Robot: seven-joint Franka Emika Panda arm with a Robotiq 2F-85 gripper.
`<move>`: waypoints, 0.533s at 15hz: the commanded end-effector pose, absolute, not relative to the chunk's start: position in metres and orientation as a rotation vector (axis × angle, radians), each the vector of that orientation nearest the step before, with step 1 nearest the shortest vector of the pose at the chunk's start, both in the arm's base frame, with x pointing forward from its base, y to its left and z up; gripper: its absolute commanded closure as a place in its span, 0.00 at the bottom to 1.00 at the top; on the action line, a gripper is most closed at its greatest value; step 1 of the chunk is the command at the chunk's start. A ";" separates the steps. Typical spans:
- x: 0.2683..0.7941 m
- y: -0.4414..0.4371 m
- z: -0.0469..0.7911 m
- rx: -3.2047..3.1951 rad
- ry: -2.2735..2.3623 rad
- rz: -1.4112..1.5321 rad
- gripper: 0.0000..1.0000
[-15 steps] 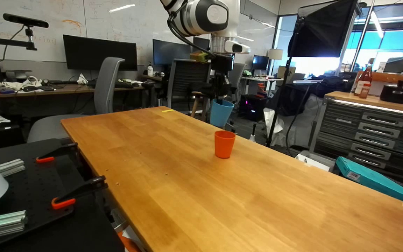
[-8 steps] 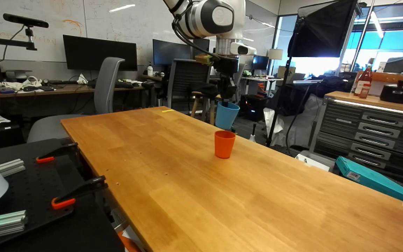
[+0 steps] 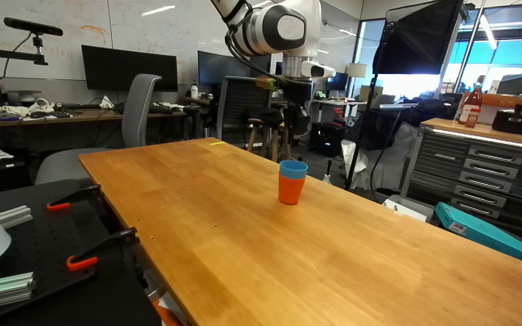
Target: Put the blue cup into the orange cup
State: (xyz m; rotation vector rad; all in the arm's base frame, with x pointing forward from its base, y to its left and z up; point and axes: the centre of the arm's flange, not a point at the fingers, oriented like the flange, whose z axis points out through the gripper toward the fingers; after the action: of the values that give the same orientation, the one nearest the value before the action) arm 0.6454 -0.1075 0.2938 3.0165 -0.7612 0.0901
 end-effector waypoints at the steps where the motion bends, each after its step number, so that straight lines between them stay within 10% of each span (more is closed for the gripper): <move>1: 0.655 -0.106 0.302 3.031 -0.788 0.117 0.39; 8: 0.642 -0.053 0.371 3.095 -0.704 -0.466 0.00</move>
State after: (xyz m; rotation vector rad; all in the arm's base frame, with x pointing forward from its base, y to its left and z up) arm 0.6338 -0.0755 0.3151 3.0562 -0.7431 -0.2515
